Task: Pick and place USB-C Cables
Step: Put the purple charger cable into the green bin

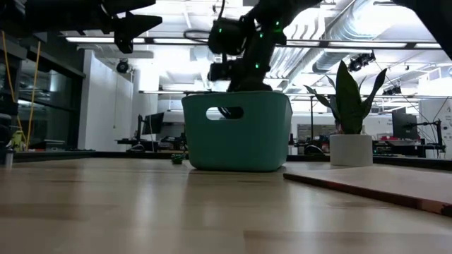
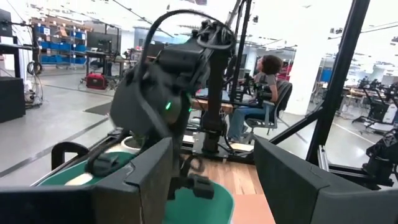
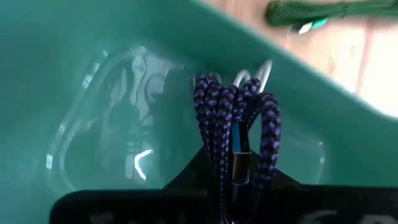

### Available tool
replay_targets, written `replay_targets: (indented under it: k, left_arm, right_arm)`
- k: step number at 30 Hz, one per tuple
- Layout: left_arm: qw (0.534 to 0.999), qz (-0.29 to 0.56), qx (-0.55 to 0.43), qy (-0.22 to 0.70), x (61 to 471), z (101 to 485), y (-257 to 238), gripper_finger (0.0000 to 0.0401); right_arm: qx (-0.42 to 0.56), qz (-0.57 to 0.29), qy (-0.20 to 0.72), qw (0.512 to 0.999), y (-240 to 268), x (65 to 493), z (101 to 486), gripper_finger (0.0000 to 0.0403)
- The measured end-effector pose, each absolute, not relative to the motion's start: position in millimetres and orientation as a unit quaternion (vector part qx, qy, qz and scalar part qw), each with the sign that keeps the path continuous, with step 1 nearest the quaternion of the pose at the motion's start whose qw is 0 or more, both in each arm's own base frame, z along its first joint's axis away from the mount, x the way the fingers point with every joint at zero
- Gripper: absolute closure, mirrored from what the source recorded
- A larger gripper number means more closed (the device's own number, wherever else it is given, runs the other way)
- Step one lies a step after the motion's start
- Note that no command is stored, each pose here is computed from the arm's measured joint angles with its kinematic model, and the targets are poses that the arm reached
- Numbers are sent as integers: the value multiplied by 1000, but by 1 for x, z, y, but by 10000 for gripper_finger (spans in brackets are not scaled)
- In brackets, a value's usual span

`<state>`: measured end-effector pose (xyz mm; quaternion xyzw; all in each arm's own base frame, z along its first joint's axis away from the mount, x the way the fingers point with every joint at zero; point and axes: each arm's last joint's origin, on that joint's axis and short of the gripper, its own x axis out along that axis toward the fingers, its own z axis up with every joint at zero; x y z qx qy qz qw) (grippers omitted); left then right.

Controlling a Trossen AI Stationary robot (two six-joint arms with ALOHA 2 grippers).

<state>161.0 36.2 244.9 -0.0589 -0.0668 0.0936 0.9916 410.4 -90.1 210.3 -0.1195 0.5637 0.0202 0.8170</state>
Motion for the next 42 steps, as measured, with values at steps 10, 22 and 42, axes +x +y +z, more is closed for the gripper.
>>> replay_targets:
  k: [10, 22, 42]
  left_arm:
    - [992, 94, -55, -66, 161, 245, 36, 196]
    - [992, 94, -55, -66, 161, 245, 36, 196]
    - [992, 94, -50, -66, 161, 245, 36, 196]
  right_arm:
    - [-76, 14, 599, 797, -103, 413, 180, 388]
    - [-72, 5, 603, 794, -104, 411, 176, 342]
    - [-97, -45, 622, 776, -107, 406, 191, 183]
